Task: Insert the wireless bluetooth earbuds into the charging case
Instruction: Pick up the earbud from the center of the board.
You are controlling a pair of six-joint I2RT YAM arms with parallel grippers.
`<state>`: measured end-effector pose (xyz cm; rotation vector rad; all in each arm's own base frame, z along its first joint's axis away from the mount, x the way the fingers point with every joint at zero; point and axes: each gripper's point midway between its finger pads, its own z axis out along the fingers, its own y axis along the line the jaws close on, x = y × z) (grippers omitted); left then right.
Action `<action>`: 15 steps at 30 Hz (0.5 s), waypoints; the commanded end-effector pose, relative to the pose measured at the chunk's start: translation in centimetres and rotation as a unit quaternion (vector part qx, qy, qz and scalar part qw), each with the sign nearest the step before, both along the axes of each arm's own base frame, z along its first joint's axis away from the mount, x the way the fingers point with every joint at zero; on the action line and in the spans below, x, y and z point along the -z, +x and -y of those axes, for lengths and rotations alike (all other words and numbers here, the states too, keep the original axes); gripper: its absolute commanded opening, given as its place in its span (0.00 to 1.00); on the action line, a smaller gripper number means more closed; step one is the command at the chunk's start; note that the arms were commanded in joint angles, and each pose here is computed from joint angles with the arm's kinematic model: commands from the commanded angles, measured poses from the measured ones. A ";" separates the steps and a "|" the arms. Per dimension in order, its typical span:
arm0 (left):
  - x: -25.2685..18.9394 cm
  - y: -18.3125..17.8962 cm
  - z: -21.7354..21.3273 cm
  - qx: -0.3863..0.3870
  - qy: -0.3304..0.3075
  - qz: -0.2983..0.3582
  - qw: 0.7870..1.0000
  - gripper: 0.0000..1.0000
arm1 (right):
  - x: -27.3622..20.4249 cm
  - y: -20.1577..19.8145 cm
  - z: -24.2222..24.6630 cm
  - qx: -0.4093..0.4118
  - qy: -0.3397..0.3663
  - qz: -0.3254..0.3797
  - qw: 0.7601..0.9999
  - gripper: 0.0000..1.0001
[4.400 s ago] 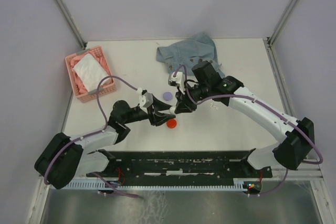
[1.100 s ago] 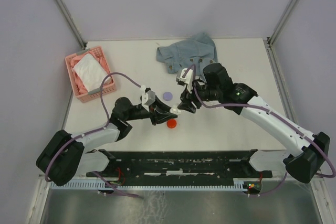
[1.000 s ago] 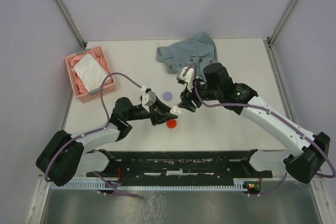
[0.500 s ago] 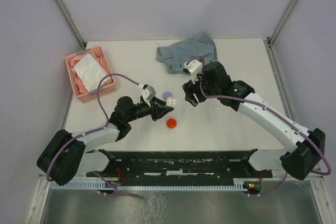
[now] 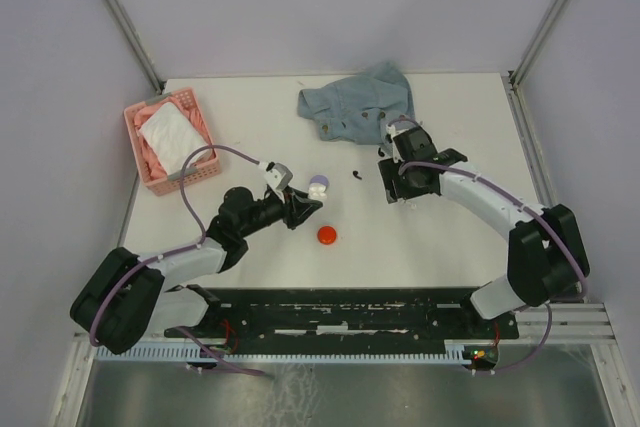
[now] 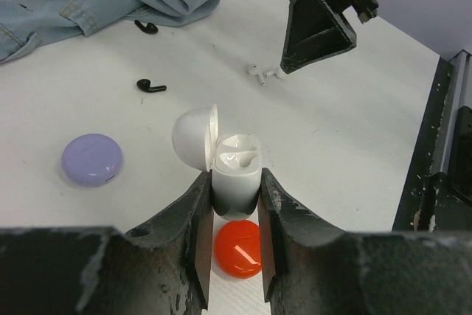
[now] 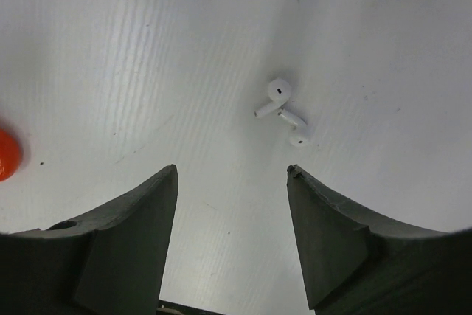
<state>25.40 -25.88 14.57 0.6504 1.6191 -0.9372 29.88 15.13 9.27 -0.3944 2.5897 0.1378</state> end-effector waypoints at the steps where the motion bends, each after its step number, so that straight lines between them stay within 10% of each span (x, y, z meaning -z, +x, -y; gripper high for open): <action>1: -1.5 0.7 -0.3 -0.015 -0.009 0.032 0.999 0.03 | 1.2 2.6 0.9 0.061 0.018 0.014 0.998 0.68; 15: -1.4 0.6 -0.1 -0.004 -0.004 0.032 0.999 0.03 | 6.0 5.7 2.8 0.102 0.000 -0.029 0.994 0.48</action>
